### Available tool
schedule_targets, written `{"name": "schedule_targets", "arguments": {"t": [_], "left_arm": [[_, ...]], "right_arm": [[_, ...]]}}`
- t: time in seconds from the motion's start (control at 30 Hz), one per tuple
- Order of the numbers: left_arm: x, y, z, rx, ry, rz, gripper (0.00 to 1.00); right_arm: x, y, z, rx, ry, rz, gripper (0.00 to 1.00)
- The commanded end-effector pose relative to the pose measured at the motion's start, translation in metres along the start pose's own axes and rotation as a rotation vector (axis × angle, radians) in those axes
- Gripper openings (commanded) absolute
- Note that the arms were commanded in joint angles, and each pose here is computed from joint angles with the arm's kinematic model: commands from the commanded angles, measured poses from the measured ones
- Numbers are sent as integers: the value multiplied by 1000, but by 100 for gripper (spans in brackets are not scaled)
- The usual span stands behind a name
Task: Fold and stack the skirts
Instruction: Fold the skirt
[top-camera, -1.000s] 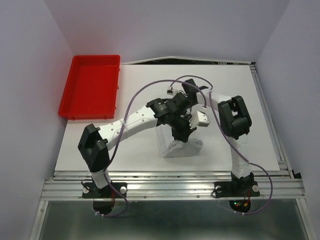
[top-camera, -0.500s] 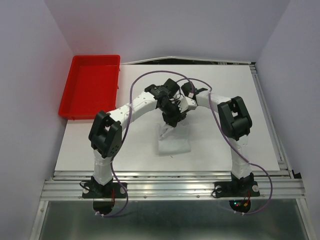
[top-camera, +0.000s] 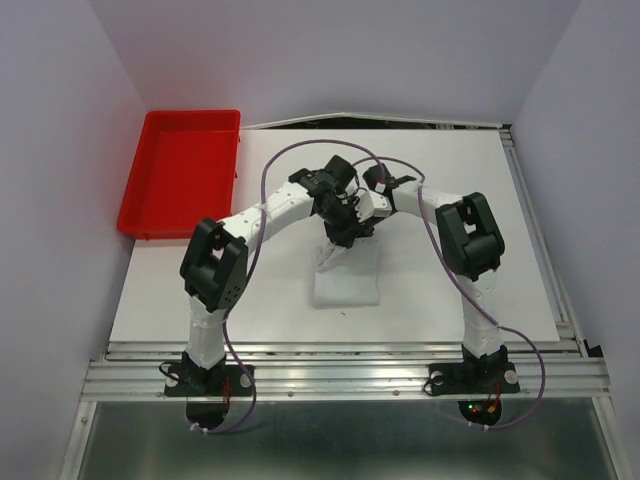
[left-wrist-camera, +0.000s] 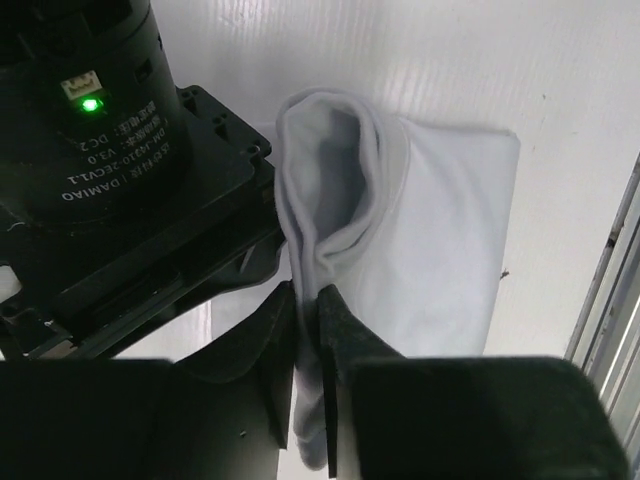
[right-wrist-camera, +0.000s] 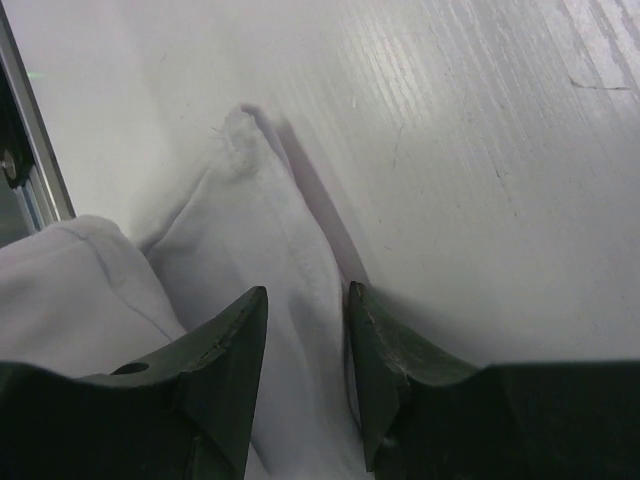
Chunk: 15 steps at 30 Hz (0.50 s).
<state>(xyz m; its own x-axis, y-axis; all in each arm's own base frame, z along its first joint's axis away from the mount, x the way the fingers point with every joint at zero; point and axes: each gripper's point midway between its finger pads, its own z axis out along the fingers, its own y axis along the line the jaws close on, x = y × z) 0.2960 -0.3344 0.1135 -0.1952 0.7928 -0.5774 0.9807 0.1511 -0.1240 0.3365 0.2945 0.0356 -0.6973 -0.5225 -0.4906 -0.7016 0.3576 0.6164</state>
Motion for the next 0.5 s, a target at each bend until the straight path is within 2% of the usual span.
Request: {"name": "schedule_targets", "arguments": {"t": [0.0,0.1,0.13,0.23,0.27,0.4,0.47], "left_arm": [[1,20,1,-54,-6,-5,31],[-1,44,-22,-134,-34,-50,39],[-4,48,-34,-155,-51,-57,40],[-2,60,-61,-210,-72,-86,43],[-5,60,-75,-241,-91,-86,43],[-13,54,-102,-304,-159,-101,45],[-11,45,-108,-308,-190,-165,47]], "right_arm": [[8,-4,1,29,39,26,46],[-1,-11,-3,90,31,27,52],[-5,-14,-5,112,27,31,59],[-28,-26,-19,203,-21,25,64],[-36,-33,-28,242,-46,29,70],[-86,-44,-64,411,-170,-11,75],[-112,-46,-95,519,-246,-30,80]]}}
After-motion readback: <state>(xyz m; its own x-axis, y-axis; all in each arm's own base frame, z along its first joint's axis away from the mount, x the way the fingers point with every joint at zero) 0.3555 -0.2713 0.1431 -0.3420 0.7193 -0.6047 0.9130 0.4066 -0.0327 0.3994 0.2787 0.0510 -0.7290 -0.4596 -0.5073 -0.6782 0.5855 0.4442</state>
